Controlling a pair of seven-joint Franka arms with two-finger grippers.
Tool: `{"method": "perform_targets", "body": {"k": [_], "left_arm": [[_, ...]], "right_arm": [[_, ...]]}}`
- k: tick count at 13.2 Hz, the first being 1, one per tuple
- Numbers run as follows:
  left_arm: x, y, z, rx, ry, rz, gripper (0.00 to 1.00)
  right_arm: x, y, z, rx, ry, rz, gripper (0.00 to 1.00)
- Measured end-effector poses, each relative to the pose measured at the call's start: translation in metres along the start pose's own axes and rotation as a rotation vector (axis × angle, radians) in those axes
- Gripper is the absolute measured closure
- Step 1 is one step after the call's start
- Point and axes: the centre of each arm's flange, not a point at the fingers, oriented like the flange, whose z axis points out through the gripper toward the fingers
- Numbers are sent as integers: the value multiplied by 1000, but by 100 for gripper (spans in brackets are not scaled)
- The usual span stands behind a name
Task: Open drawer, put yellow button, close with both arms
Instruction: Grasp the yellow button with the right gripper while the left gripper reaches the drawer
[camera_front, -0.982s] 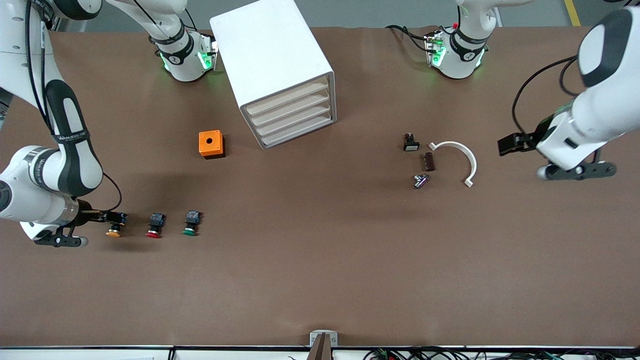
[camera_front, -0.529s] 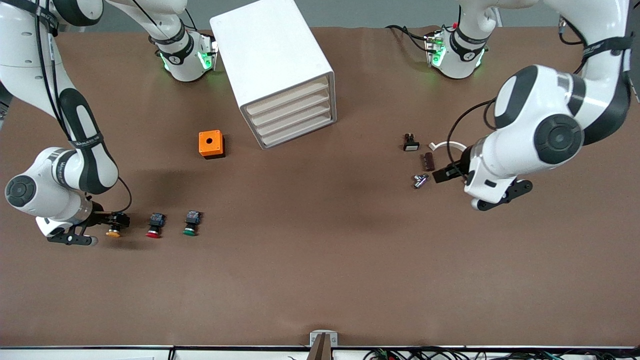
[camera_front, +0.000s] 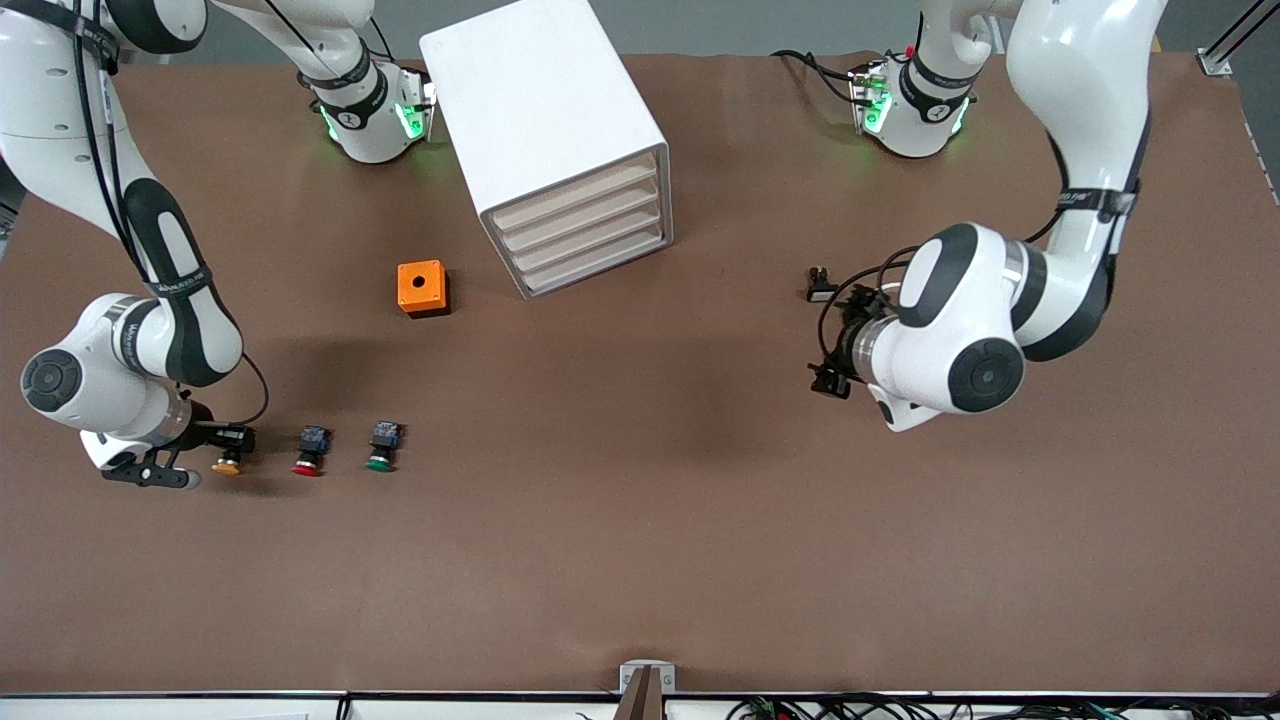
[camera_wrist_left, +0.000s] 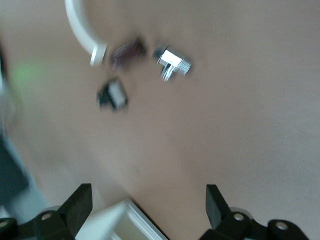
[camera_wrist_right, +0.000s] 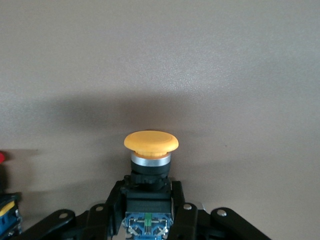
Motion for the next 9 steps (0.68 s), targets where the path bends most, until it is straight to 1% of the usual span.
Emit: {"method": "perform_targets", "body": {"k": [1,2,3,4,5,6,8,9], "left_arm": [[-2,2,11,47,-40,-104,0],[-6,0,23,119,-81,-162,0],[-16,-4,34,201,-148,-190,0],[-27,-5,44,272,-234,-214,0],[-38,-3,52,327,-313,-248,0],[-48,-1,61,374,-363,-289,0],[-75,-2,82,472,-416,-392,0],[-92,-3,91,516,-428,-440,0]], "right_arm": [[0,0,0,0,0,4,59],[0,0,0,0,0,6,59],[0,0,0,0,0,6,59],[0,-1,0,0,1,6,59],[1,-2,-1,1,3,5,59],[2,-3,-5,1,4,3,59],[4,-6,-26,6,-25,-3,59],[4,-9,-43,8,-47,-7,59]]}}
